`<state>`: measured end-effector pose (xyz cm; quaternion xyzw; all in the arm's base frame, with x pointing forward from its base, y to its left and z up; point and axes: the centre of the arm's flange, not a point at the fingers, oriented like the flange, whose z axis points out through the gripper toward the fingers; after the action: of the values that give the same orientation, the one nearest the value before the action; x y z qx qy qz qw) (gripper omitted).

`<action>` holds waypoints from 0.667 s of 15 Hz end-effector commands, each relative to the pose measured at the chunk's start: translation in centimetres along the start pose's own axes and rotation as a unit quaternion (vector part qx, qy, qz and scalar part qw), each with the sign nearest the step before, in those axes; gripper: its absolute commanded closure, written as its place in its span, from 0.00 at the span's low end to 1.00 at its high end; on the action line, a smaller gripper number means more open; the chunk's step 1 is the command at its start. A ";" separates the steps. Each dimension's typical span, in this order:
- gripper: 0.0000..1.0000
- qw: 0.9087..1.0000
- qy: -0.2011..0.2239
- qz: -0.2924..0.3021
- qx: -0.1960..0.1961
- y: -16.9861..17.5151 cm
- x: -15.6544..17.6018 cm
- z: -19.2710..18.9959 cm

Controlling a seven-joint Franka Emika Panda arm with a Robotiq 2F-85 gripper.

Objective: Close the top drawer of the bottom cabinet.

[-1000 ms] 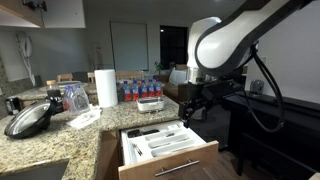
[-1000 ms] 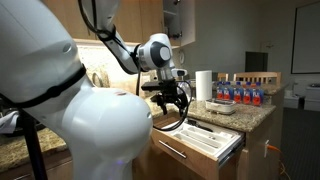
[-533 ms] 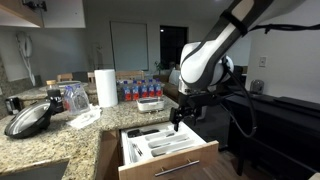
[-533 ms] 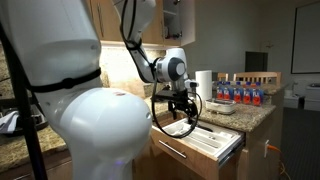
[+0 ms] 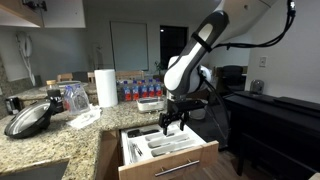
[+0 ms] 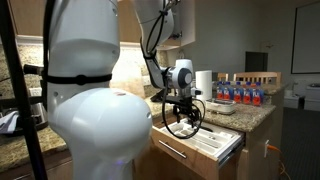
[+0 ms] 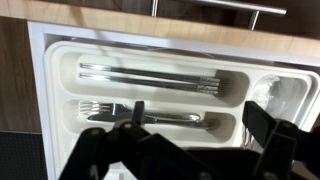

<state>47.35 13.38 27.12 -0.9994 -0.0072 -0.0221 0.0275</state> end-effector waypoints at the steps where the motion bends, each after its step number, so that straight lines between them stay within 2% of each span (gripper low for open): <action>1: 0.00 1.000 -0.003 -0.001 0.000 -0.1 0.0 0.4; 6: 0.00 1.000 -0.003 0.000 0.000 0.0 0.1 0.3; 10: 0.00 1.000 0.002 -0.002 0.008 -0.7 -1.2 0.5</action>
<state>47.42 13.63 26.76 -0.9994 -0.0092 -0.0190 0.0275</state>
